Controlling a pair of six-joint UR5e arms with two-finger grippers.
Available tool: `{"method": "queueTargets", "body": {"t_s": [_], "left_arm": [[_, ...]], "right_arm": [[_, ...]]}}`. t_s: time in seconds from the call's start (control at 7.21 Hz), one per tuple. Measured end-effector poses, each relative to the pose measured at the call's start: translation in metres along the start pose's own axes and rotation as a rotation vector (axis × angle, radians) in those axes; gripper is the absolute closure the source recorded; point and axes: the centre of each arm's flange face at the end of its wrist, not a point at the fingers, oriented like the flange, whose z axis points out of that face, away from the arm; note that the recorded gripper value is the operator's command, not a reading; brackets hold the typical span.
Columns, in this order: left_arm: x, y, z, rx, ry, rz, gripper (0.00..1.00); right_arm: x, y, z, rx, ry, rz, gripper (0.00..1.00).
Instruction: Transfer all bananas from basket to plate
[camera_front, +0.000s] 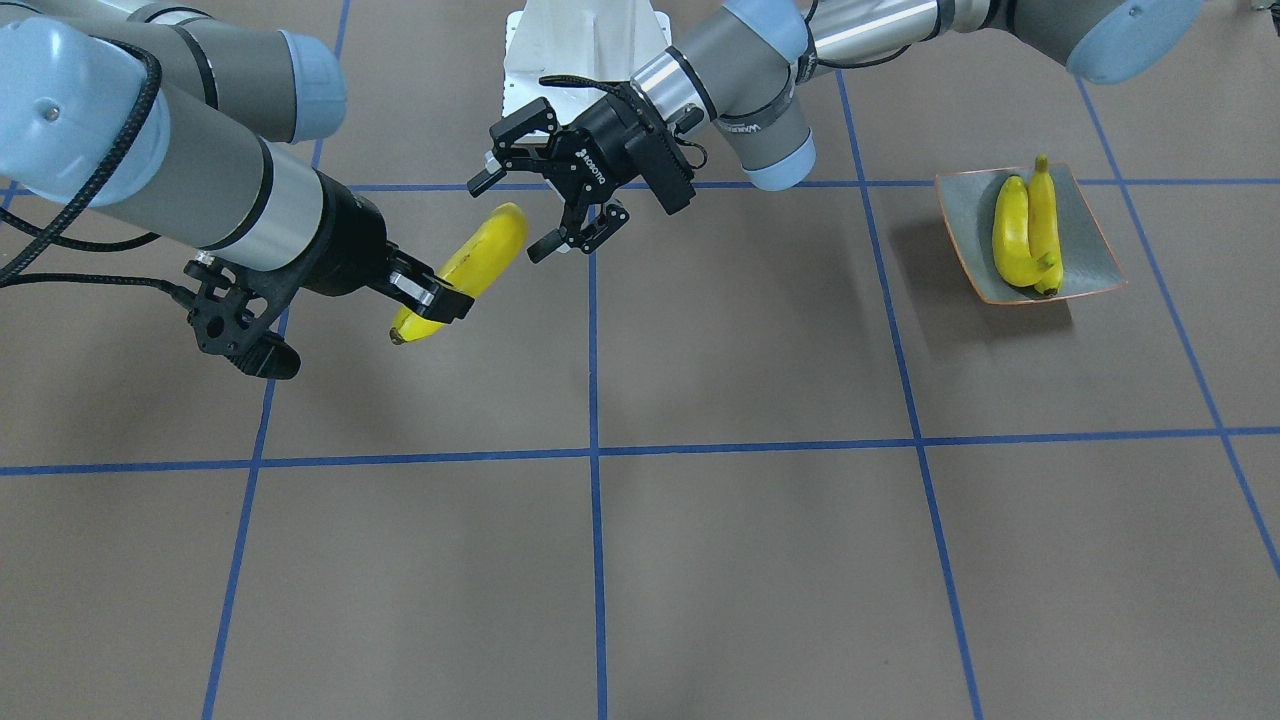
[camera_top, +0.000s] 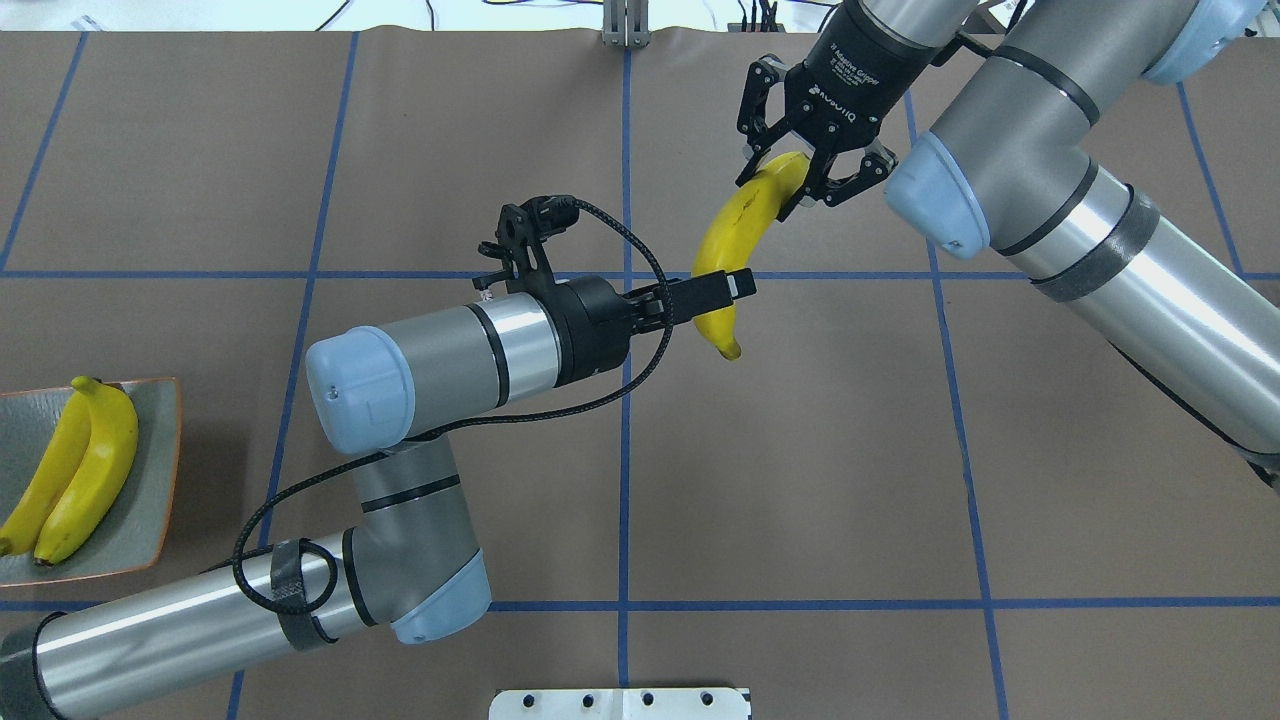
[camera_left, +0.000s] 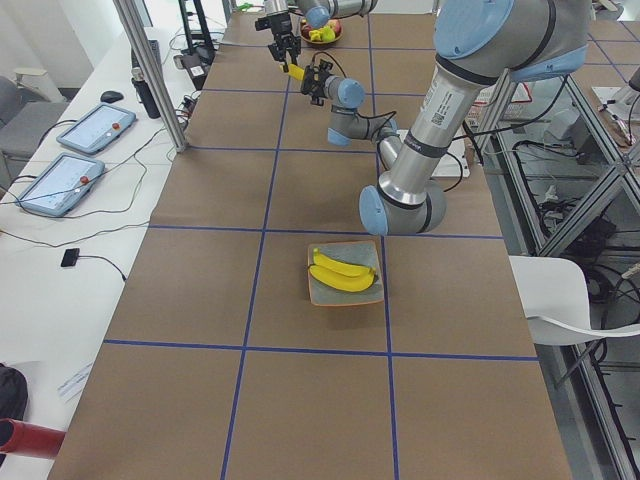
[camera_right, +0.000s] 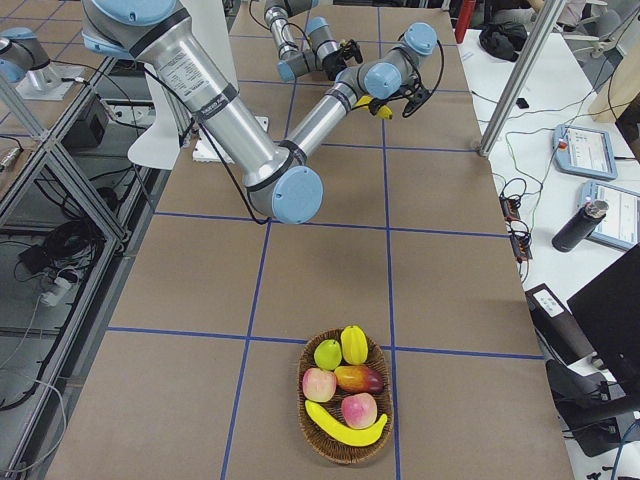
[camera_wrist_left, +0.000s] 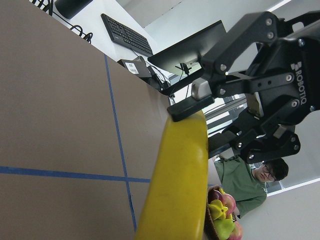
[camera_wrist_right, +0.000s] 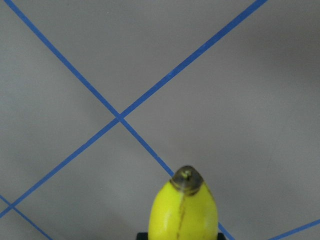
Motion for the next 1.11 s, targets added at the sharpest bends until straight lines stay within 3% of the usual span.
{"method": "queueTargets", "body": {"t_s": [0.14, 0.56, 0.69, 0.83, 0.97, 1.11], "left_arm": [[0.0002, -0.0002, 0.0001, 0.001, 0.0, 0.0, 0.14], [0.0005, 0.0, 0.0001, 0.0, 0.002, 0.0, 0.52], [0.0007, 0.0001, 0.0001, 0.0, 0.003, 0.0, 0.69], [0.0008, 0.0003, 0.0, 0.0, 0.004, 0.0, 1.0], [0.0011, 0.0004, -0.0001, 0.0, 0.005, -0.001, 1.0], [0.0012, 0.0005, -0.0003, 0.0, 0.005, -0.009, 1.0]], "right_arm": [[0.0, 0.0012, -0.0002, -0.002, -0.001, -0.001, 1.0], [-0.0004, 0.0032, 0.0011, -0.006, 0.0, 0.002, 1.0], [-0.0003, 0.0033, 0.0014, -0.006, 0.0, 0.003, 1.0], [-0.0002, 0.0032, 0.0018, -0.006, 0.001, 0.003, 1.0], [-0.0002, 0.0036, 0.0023, -0.007, 0.001, 0.002, 1.0], [-0.0002, 0.004, 0.0031, -0.008, 0.002, 0.001, 0.02]]}}
